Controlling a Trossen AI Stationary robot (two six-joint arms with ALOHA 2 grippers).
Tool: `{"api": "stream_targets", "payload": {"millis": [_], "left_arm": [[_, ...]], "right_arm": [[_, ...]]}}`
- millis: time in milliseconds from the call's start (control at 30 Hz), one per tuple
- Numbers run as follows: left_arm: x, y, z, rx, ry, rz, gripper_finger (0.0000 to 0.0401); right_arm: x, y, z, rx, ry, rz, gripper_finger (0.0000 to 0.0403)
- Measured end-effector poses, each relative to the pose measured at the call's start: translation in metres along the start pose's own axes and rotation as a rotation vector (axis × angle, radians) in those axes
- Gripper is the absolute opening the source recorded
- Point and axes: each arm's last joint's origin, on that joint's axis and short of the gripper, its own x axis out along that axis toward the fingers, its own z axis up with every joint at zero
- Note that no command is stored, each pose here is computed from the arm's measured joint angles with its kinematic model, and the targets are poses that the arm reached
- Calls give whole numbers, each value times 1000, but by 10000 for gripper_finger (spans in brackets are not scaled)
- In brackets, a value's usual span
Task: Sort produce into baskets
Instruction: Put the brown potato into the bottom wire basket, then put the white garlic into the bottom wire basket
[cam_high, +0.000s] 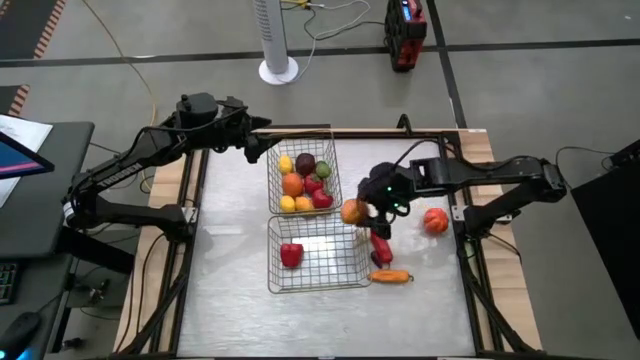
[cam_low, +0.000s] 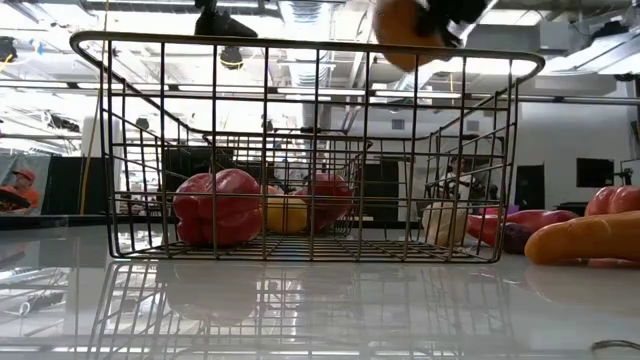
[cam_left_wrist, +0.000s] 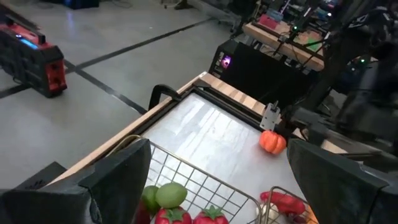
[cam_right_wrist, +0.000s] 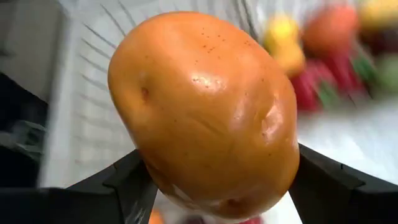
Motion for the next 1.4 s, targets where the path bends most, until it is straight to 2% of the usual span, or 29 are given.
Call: {"api": "stream_targets", "payload": {"millis": [133,200,300,433,533,700,867,933,1000,1100,1233,1400], "left_arm": [[0,0,0,1,1,-5,363],[0,0,0,8,6,-16,363],[0,-1,0,23,8,-24,363],[0,-1,0,45,9,-25,363],[0,-1,-1,62,13,-29,363],[0,-1,-3,55,39,-46,363],[0,-1,-3,54,40,-44,363],[0,-1,-3,52,41,-44,363],[0,-1,-3,50,39,-42,363],[0,-1,-2,49,32,-37,363],[0,-1,-2,42,32,-36,363],[0,0,-2,6,34,-34,363]], "right_arm": [[2,9,8,-27,-88,36,325],[3,10,9,8,-101,17,329],[8,9,7,91,-76,5,351],[19,8,7,116,-43,10,391],[26,9,5,98,-8,35,389],[21,7,-7,109,112,25,380],[6,-3,-35,128,374,-153,379],[3,-6,-43,119,403,-207,379],[4,-9,-52,101,388,-231,379],[15,-13,-68,77,312,-209,379],[38,-17,-93,71,219,-117,379],[66,-22,-112,42,155,-36,379]]}}
